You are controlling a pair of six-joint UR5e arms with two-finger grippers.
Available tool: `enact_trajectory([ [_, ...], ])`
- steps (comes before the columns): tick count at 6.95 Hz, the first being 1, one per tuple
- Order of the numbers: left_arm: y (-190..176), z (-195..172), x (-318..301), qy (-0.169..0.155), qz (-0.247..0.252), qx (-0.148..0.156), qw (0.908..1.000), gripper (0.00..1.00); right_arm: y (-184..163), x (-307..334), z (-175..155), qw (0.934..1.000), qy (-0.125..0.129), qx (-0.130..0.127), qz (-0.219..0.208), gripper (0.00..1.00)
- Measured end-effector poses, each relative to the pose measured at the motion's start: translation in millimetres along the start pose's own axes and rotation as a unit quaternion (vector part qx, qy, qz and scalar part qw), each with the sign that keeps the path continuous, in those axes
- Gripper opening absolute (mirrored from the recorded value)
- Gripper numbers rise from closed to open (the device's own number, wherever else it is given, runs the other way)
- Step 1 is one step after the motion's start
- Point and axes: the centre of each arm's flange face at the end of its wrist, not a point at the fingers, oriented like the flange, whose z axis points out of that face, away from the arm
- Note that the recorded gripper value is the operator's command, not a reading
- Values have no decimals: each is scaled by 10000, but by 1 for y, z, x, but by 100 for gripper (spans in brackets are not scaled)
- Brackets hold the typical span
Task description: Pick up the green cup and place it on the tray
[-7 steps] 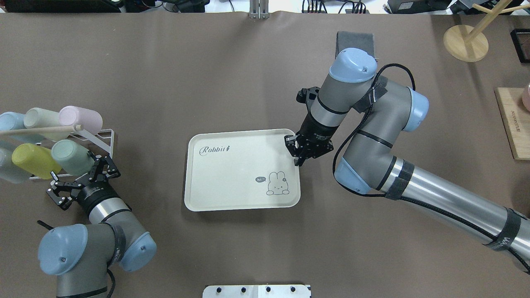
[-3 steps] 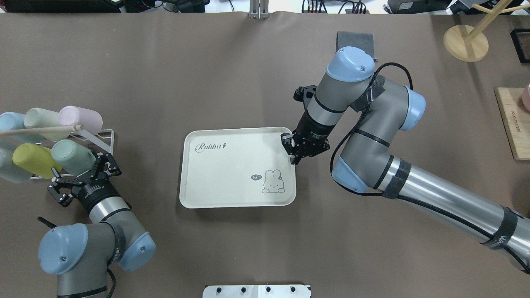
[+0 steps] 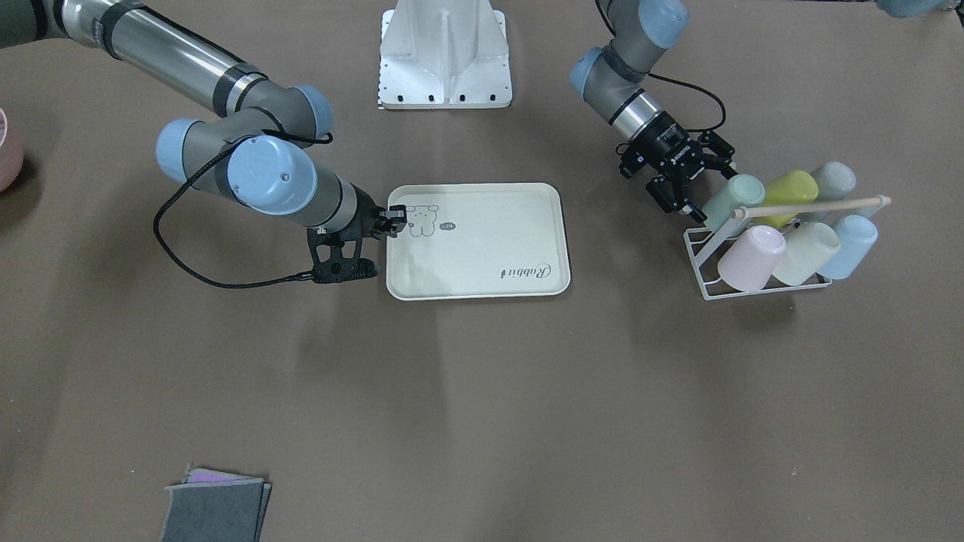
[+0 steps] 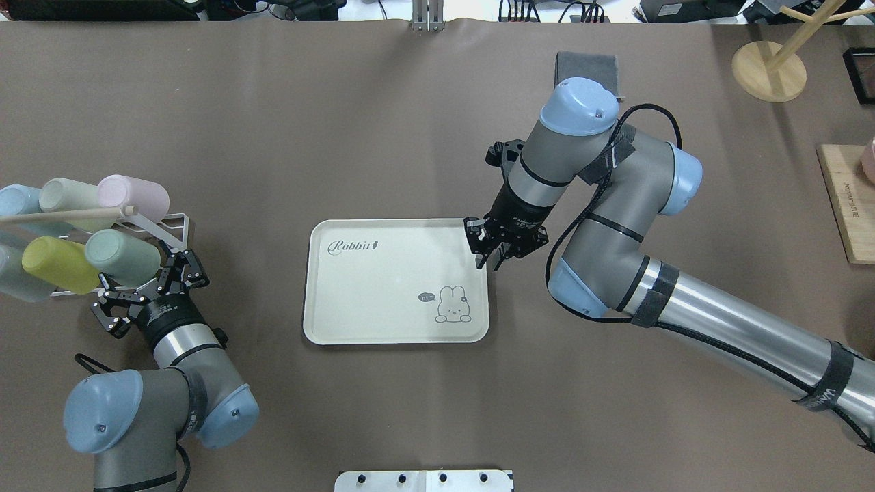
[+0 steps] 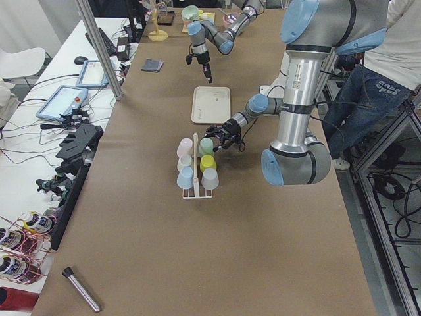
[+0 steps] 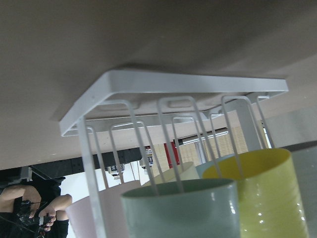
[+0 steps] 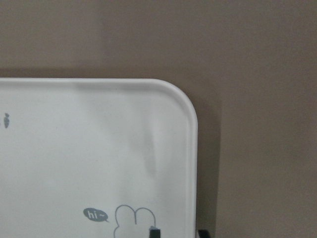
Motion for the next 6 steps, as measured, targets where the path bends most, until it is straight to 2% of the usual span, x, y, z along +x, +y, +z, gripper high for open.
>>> enact_trajectory([
  [3,0,8,14,14,-380,-71,9993,97,-13,12,-17,9999,-9,139,87,100],
  [6,-10,17,27,58,-244,-169,9995,97,-32,66,-58,9992,3,396,-43,100],
])
